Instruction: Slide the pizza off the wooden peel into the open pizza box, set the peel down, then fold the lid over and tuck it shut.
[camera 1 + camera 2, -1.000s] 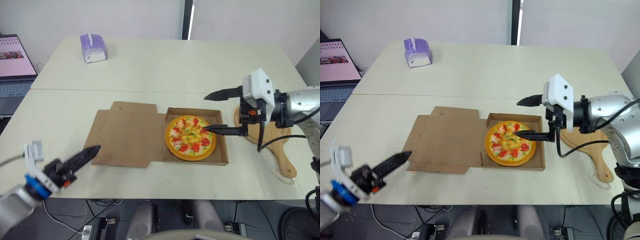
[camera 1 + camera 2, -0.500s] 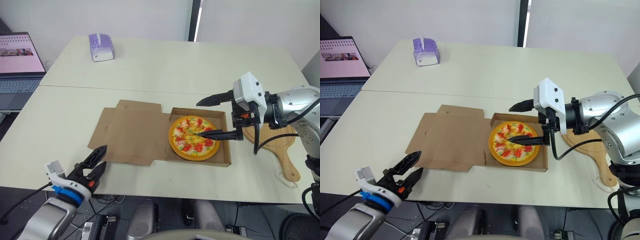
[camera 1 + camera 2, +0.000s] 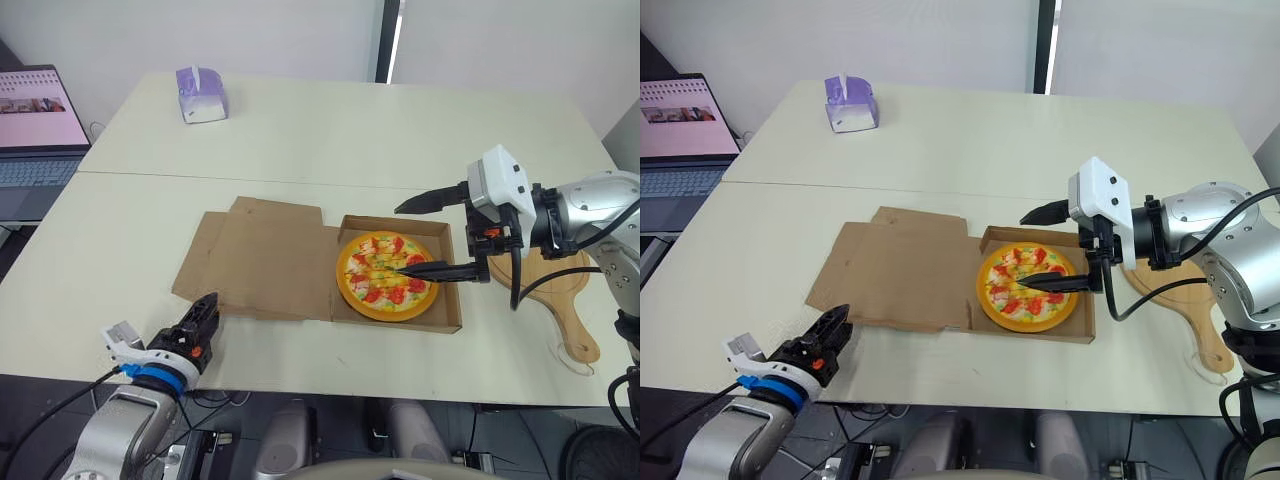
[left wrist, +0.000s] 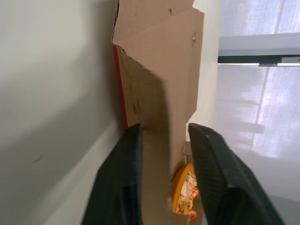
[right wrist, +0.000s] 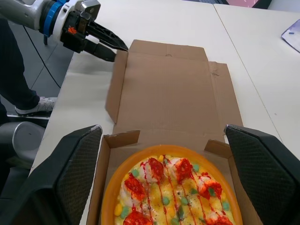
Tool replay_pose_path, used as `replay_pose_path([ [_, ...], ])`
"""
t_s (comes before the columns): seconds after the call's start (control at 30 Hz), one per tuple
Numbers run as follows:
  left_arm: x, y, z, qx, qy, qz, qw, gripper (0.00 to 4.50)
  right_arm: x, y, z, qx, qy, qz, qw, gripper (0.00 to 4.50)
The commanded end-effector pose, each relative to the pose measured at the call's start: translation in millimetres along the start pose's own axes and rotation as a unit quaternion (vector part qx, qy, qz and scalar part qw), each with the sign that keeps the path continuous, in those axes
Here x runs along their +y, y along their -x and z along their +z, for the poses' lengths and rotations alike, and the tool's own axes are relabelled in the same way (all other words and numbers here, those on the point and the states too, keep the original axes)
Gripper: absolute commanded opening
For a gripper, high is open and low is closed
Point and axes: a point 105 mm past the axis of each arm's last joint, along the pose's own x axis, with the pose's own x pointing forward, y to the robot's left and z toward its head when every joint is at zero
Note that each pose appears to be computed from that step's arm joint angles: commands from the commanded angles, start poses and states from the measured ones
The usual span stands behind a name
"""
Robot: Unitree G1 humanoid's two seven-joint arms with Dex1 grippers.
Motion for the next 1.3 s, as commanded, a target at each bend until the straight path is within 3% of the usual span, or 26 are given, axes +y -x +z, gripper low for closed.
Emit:
replay_pose_path([
  [0.03, -7, -3, 0, -0.005, -0.013, -0.012, 1.0, 0.41, 3, 3, 10, -0.004, 0.025, 0.002, 1.0, 4.5],
  [0.1, -6, -5, 1, -0.006, -0.017, -0.011, 1.0, 0.02, 4, 3, 10, -0.003, 0.024, 0.003, 1.0, 4.5],
  [0.47, 2, -7, 4, -0.017, -0.025, 0.005, 1.0, 0.02, 4, 3, 9, -0.002, 0.024, -0.004, 1.0, 4.5],
  [0.57, -1, -10, 7, -0.027, -0.014, 0.001, 1.0, 0.6, 4, 3, 10, -0.002, 0.024, -0.004, 1.0, 4.5],
  [0.77, -1, -21, 18, -0.067, 0.008, 0.028, 0.997, 2.53, 5, 3, 11, -0.003, 0.024, 0.0, 1.0, 4.5],
  [0.97, 0, -27, 19, -0.069, 0.012, 0.037, 0.997, 2.53, 5, 3, 11, -0.001, 0.025, 0.001, 1.0, 4.5],
  [1.07, 2, -27, 18, -0.068, 0.013, 0.039, 0.997, 1.9, 5, 3, 11, -0.001, 0.025, 0.0, 1.0, 4.5],
  [1.27, 3, -27, 17, -0.061, 0.003, 0.034, 0.998, 0.02, 5, 3, 11, -0.002, 0.023, -0.002, 1.0, 4.5],
  [1.3, 3, -27, 17, -0.061, 0.001, 0.033, 0.998, 0.02, 5, 3, 10, -0.002, 0.023, -0.003, 1.0, 4.5],
])
